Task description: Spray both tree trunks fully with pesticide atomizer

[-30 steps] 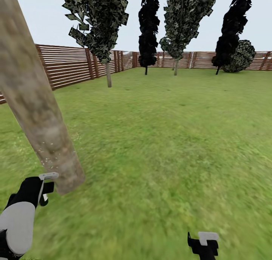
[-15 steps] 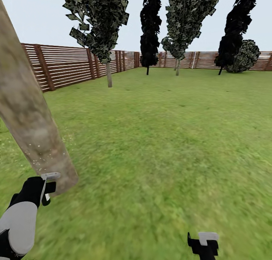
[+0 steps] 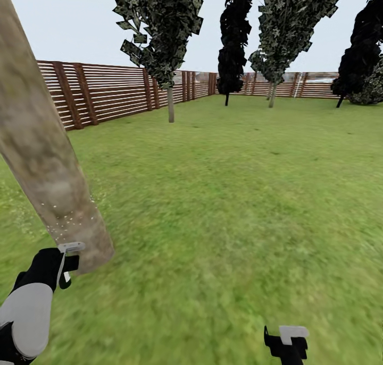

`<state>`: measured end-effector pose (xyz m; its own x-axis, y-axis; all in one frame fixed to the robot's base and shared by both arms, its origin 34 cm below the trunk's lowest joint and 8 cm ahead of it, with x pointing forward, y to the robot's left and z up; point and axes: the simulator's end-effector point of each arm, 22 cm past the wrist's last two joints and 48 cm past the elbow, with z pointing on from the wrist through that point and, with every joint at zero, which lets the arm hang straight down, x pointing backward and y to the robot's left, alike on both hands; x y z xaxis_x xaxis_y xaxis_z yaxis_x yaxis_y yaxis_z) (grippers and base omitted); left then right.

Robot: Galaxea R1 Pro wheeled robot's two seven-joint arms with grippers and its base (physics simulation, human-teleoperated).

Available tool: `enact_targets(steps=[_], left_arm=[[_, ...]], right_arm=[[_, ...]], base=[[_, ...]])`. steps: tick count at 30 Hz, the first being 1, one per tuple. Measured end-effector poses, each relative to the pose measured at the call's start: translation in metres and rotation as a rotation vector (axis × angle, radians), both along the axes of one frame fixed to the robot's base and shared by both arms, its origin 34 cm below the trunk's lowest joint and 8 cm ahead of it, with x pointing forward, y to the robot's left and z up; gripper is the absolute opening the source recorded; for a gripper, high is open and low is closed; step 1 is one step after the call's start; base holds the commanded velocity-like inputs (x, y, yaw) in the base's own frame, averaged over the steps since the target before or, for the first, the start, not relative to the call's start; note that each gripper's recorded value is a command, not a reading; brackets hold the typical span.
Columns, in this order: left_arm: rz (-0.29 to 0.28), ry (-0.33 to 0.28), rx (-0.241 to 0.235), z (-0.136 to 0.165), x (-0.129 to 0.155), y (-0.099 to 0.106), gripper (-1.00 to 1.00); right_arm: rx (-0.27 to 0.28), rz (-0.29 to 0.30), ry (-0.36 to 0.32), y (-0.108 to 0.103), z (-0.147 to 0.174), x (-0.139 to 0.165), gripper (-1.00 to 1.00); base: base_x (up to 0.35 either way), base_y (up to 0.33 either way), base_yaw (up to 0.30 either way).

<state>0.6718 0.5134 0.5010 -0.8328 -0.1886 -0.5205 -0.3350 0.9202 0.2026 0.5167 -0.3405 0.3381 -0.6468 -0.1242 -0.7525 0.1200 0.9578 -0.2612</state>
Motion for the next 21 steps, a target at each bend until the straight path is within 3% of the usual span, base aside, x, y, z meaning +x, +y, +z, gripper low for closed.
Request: enact_targets(steps=[4, 8, 13, 21], left_arm=[[-0.002, 0.001, 0.006, 0.001, 0.000, 0.001, -1.00], [0.014, 0.014, 0.038, 0.001, -0.004, 0.009, -1.00], [0.019, 0.017, 0.038, 0.000, -0.005, 0.008, -1.00], [0.021, 0.012, 0.041, 0.002, -0.004, 0.010, -1.00]], right_arm=[[0.000, 0.000, 0.000, 0.000, 0.000, 0.000, 1.00], [0.000, 0.000, -0.001, 0.000, 0.000, 0.000, 1.00], [0.001, 0.000, 0.000, 0.001, 0.000, 0.000, 1.00], [0.000, 0.000, 0.000, 0.000, 0.000, 0.000, 1.00]], base=[[0.151, -0.247, 0.037], [0.137, -0.259, 0.265], [0.153, -0.256, 0.258], [0.233, -0.227, 0.016]])
